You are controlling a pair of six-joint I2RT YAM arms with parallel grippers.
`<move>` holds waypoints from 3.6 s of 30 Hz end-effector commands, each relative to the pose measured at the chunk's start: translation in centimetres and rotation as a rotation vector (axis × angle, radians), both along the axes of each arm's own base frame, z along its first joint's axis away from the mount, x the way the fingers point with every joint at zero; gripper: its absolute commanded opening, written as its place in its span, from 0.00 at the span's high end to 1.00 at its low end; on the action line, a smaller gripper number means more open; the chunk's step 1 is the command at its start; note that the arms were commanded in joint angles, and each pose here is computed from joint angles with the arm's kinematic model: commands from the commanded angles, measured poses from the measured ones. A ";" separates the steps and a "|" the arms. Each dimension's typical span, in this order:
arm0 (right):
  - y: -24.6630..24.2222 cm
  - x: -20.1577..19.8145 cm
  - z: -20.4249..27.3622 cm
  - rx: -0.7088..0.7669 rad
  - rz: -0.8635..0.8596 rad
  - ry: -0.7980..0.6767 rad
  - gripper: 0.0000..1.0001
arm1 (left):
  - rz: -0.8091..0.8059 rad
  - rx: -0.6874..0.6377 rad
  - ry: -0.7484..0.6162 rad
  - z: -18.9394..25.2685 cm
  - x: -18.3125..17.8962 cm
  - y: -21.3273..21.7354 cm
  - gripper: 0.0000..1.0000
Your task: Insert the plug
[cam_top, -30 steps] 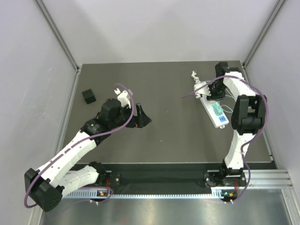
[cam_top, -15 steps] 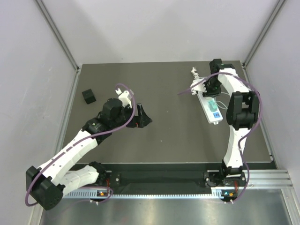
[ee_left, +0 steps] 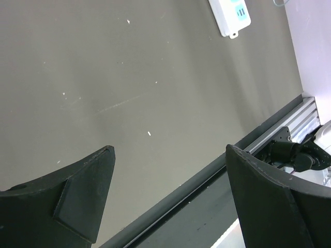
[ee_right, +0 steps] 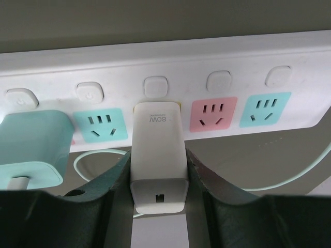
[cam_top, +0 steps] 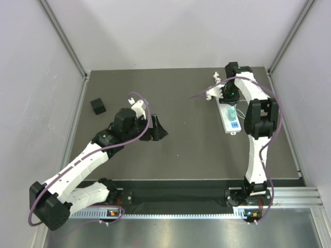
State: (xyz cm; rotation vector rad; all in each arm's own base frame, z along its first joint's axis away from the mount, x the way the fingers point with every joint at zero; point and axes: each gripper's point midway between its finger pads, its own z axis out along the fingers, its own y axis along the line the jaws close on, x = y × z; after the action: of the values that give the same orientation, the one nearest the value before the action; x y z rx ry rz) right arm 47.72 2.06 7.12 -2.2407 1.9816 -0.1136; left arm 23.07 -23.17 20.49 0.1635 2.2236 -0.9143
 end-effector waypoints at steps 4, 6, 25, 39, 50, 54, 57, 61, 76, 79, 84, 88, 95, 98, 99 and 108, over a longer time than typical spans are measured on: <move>3.4 -0.8 -8.8 0.126 0.003 0.166 1.00 | 0.012 0.013 -0.030 0.7 0.7 0.1 0.09; 3.0 -0.8 -9.5 0.104 -0.009 0.174 1.00 | 0.018 0.026 -0.031 0.6 1.0 0.1 0.09; 5.2 1.8 -9.3 0.132 -0.063 0.135 1.00 | 0.024 0.045 -0.012 -0.1 1.4 0.3 0.08; 4.3 7.8 1.2 0.181 -0.083 -0.260 0.64 | -0.012 -0.006 -0.025 0.9 1.2 -0.6 0.08; 4.8 7.1 9.0 0.298 -0.064 -0.373 0.15 | -0.006 -0.022 -0.041 1.7 0.9 -0.4 0.08; 4.6 6.4 10.7 0.312 -0.099 -0.399 0.12 | 0.015 -0.022 -0.031 1.8 1.0 -0.2 0.08; 5.8 6.2 13.6 0.437 -0.193 -0.461 0.06 | 0.053 0.007 -0.038 2.0 1.5 0.5 0.08; 10.3 5.6 17.2 0.715 -0.360 -0.557 0.00 | 0.128 0.024 -0.075 3.6 2.3 1.7 0.08; 13.8 0.6 6.0 0.645 -1.317 -0.388 0.00 | 0.322 0.066 -0.101 4.8 3.8 4.8 0.11; 12.7 -0.2 3.5 0.565 -1.350 -0.376 0.00 | 0.321 0.066 -0.083 4.8 4.1 4.5 0.12; 10.9 -2.7 0.7 0.458 -1.377 -0.360 0.00 | 0.355 0.087 -0.074 4.3 4.6 4.9 0.12; 8.8 -6.0 -0.7 0.368 -1.423 -0.359 0.00 | 0.394 0.103 -0.075 4.7 5.6 5.6 0.12; 4.7 -11.0 0.6 0.359 -1.512 -0.399 0.00 | 0.433 0.127 -0.077 5.4 7.6 6.0 0.12; 3.6 -12.7 0.7 0.386 -1.560 -0.383 0.00 | 0.462 0.127 -0.077 5.8 8.7 6.6 0.13; 3.4 -13.0 0.8 0.393 -1.570 -0.384 0.00 | 0.472 0.131 -0.071 5.7 9.3 6.8 0.13; 5.8 -10.8 1.2 0.587 -1.547 -0.327 0.00 | 0.512 0.054 -0.069 8.1 12.8 8.2 0.15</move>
State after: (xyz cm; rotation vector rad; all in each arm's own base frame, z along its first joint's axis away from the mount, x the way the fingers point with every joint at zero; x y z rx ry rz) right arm 34.18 6.44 7.54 -0.0875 2.5803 -0.1369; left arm 35.36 -14.23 26.39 -0.3493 2.1277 -0.4861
